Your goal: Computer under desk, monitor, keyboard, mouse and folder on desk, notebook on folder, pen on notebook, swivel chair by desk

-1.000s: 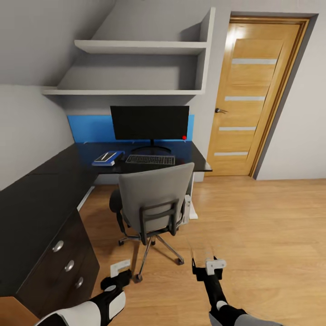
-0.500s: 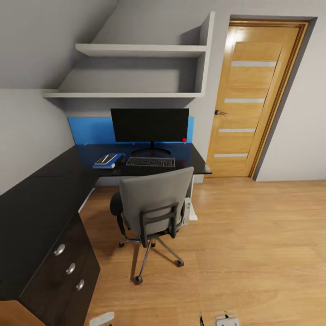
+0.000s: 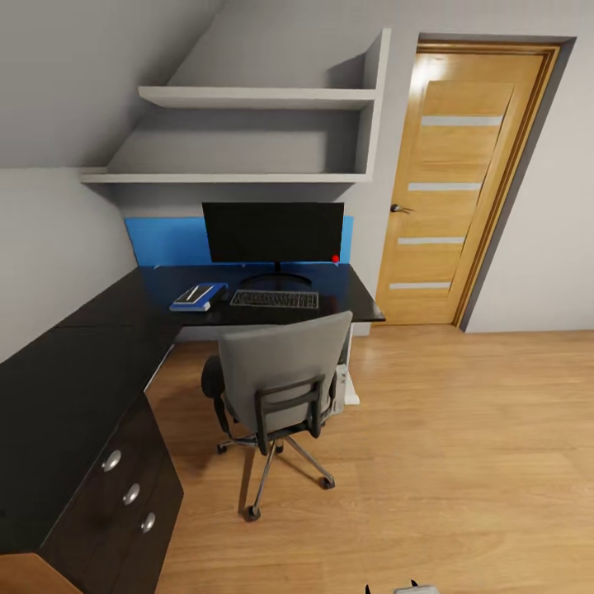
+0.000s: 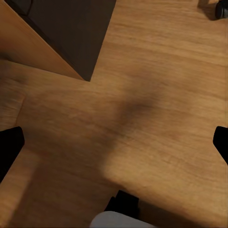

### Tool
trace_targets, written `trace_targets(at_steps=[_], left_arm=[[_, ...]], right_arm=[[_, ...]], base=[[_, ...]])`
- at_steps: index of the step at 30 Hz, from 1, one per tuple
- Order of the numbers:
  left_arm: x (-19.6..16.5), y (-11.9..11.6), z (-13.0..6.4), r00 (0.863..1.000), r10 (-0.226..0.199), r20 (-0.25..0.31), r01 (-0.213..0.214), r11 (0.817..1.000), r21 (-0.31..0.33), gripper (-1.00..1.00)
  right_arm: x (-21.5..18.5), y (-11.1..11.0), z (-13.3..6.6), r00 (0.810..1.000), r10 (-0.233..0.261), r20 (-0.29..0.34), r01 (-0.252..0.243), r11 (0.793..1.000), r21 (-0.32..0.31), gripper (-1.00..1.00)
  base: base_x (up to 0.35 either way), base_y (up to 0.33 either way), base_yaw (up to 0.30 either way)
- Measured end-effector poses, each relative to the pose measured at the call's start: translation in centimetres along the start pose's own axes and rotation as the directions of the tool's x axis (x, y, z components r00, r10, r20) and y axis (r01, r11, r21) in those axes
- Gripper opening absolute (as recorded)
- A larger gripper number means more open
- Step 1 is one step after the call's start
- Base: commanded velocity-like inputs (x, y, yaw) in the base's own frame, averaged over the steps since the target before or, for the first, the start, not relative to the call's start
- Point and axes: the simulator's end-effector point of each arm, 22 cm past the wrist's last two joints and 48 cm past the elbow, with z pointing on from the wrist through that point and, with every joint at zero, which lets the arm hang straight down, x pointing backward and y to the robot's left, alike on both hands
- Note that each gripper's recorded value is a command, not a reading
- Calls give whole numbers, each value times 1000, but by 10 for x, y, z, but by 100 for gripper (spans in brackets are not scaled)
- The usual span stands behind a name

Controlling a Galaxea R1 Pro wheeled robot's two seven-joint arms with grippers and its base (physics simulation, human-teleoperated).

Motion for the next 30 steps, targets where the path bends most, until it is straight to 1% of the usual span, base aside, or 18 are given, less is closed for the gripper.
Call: trace_targets(at_steps=[21, 23, 25, 30], left_arm=[[-18, 9, -27, 1000, 4, -2, -4, 1000, -4, 100], [-20, 13, -28, 1000, 7, -1, -7, 1000, -7, 100], [-24, 23, -28, 1000, 13, 4, -13, 1000, -18, 100], [-30, 31, -32, 1000, 19, 8, -19, 1000, -24, 100]], right_arm=[[-26, -3, -20, 1000, 0, -1, 0, 1000, 0, 100], [-28, -4, -22, 1000, 0, -1, 0, 1000, 0, 100], [-31, -4, -24, 1000, 0, -1, 0, 1000, 0, 100], [-36, -5, -28, 1000, 0, -1, 0, 1000, 0, 100]], base=[[0, 0, 0], [0, 0, 0], [0, 0, 0], [0, 0, 0]])
